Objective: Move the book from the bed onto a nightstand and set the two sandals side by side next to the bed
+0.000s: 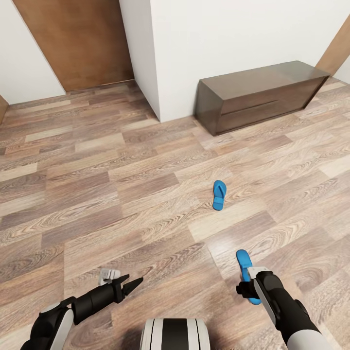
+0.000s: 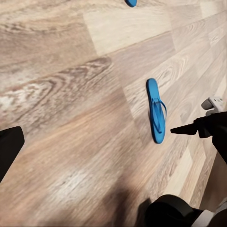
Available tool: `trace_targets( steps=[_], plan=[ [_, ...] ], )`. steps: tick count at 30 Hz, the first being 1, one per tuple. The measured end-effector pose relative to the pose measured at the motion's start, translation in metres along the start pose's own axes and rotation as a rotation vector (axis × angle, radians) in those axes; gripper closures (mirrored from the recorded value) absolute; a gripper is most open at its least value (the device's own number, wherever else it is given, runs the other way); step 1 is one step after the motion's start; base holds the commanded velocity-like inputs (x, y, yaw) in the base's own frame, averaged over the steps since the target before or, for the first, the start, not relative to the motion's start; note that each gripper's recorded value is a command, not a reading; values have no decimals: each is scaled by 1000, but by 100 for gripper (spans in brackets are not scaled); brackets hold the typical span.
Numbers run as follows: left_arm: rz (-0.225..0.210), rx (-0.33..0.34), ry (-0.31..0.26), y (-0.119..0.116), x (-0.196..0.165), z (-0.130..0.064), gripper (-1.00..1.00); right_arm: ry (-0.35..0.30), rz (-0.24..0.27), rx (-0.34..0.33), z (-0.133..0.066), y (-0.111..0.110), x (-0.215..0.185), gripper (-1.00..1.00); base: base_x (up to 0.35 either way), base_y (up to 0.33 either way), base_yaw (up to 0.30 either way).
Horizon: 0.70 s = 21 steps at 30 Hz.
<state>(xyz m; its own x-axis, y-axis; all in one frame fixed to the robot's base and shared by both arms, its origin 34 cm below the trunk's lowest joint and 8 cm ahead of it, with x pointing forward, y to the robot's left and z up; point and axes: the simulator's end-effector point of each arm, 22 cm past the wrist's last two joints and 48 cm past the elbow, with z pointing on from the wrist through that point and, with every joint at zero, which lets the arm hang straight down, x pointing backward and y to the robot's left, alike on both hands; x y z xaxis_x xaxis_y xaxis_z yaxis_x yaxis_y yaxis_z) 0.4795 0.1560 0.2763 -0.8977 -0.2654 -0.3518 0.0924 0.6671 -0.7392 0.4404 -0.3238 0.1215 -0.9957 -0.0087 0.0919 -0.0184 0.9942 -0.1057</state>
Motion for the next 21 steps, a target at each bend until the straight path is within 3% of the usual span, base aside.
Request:
trace_targets(
  steps=[12, 21],
  plan=[
    [-3, -1, 2, 1, 1, 1, -100, 4, 0, -1, 2, 1, 1, -100, 6, 0, 0],
    [-4, -3, 3, 2, 2, 1, -100, 3, 0, -2, 2, 2, 1, -100, 125, -30, 0]
  ],
)
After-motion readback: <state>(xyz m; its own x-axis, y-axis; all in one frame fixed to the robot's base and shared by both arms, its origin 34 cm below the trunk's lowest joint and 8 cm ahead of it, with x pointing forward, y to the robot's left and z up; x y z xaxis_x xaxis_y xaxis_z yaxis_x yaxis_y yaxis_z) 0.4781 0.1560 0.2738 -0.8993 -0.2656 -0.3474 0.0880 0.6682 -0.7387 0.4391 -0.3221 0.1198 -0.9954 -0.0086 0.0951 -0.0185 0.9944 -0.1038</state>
